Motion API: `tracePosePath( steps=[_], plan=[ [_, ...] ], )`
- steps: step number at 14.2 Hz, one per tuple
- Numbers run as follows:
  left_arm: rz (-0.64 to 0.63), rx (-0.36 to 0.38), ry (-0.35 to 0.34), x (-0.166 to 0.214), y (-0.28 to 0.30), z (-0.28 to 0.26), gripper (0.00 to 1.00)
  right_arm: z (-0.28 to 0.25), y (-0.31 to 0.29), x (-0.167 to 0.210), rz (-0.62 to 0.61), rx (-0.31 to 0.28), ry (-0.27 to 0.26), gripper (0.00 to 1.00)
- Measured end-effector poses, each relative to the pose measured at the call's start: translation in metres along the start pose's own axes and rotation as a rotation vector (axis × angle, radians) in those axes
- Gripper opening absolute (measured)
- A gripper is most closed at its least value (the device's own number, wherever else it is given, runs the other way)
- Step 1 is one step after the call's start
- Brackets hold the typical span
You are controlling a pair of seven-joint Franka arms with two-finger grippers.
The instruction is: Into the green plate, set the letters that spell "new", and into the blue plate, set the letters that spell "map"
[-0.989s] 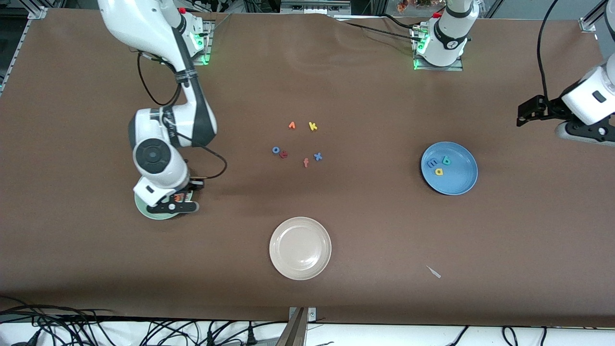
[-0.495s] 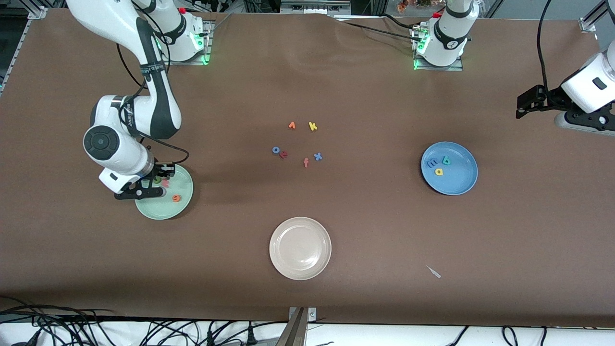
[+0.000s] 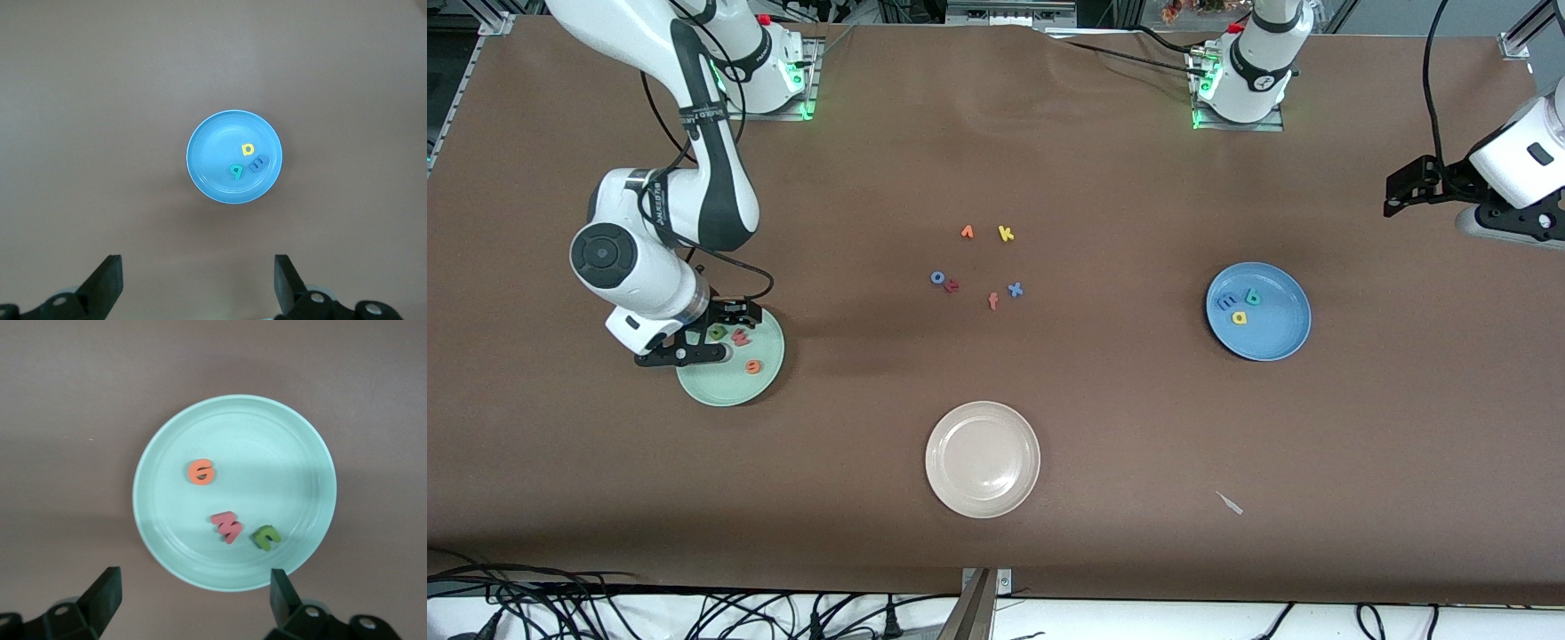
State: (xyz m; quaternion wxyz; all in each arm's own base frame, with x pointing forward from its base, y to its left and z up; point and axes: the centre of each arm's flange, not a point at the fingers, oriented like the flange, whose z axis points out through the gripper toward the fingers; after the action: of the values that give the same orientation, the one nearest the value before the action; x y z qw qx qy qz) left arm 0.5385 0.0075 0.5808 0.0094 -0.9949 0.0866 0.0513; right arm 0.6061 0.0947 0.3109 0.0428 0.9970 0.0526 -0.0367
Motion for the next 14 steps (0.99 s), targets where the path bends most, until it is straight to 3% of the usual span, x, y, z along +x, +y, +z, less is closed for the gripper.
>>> tracePosePath(
  steps=[6, 9, 14],
  plan=[
    [-0.001, -0.004, 0.000, 0.000, 0.000, 0.000, 1.00, -0.125, -0.017, 0.009, -0.012, 0.058, -0.019, 1.00],
    [-0.001, -0.006, -0.004, -0.001, 0.000, 0.001, 1.00, -0.185, -0.018, 0.003, -0.029, 0.082, 0.005, 1.00],
    [-0.001, -0.006, -0.005, -0.001, 0.000, 0.001, 1.00, -0.220, -0.001, -0.006, -0.020, 0.097, 0.028, 1.00]
  ],
)
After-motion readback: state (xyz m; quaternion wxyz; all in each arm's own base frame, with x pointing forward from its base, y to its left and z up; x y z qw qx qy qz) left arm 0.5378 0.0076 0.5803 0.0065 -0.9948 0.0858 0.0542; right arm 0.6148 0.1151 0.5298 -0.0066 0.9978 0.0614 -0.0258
